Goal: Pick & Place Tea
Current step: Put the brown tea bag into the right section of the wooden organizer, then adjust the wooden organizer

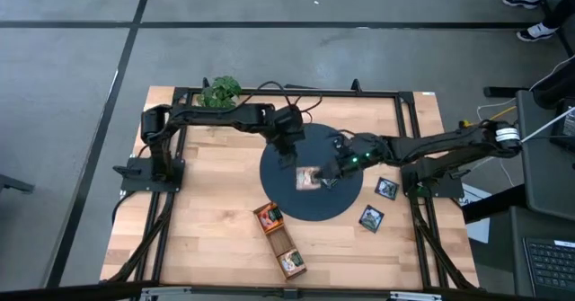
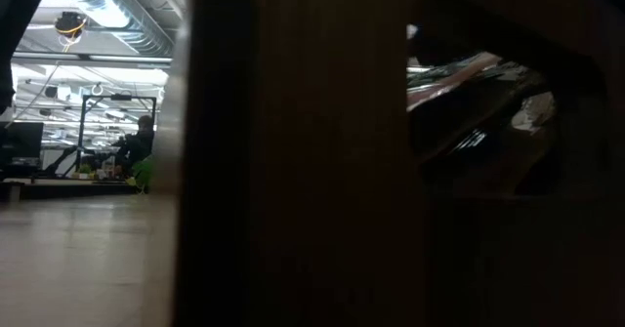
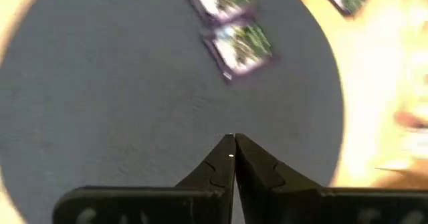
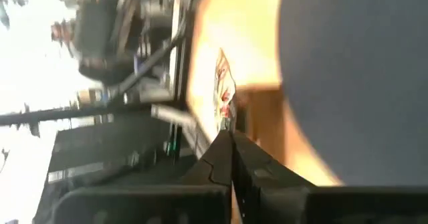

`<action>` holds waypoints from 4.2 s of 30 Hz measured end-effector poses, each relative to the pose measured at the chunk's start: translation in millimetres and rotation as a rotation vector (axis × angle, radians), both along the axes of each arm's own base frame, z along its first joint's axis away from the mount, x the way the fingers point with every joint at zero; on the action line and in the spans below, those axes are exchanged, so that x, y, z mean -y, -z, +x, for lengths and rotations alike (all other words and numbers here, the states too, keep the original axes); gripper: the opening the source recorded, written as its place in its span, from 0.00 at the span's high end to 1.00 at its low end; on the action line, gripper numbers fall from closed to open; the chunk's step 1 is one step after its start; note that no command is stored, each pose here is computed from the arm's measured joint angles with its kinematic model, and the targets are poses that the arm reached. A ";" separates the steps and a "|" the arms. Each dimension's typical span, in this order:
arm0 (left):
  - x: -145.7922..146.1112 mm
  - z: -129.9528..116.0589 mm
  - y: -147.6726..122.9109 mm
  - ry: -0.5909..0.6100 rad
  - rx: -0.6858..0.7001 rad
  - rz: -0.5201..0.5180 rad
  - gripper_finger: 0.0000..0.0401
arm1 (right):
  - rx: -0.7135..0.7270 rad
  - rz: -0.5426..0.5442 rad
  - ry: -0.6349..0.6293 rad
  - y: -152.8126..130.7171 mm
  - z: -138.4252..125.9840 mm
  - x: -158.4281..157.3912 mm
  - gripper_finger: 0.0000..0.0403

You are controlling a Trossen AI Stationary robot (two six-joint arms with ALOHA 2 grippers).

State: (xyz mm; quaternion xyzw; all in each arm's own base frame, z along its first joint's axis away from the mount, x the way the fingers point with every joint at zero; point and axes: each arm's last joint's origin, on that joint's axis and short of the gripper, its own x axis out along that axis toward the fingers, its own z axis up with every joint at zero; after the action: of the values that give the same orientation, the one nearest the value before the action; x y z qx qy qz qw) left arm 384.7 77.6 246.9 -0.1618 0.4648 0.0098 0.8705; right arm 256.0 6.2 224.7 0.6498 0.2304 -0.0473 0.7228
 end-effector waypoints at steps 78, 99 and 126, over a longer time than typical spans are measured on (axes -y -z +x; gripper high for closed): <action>97.1 -151.9 10.5 0.125 0.180 -0.099 0.98 | -0.474 0.095 -0.439 37.6 120.0 -174.3 0.93; 162.0 -173.5 10.5 0.394 0.136 -0.085 0.99 | -0.204 -0.117 -0.379 -51.1 106.6 -225.8 0.93; 287.0 -109.5 96.7 0.587 0.156 0.003 0.99 | -0.301 -0.137 -0.345 13.1 35.2 -286.0 0.96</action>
State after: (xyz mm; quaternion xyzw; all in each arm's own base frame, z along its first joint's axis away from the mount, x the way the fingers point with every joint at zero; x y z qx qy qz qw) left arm 275.2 -209.4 150.2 -0.0195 0.4234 -0.2538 0.8694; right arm 291.2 292.2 211.6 0.5359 0.4393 -0.0348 0.7201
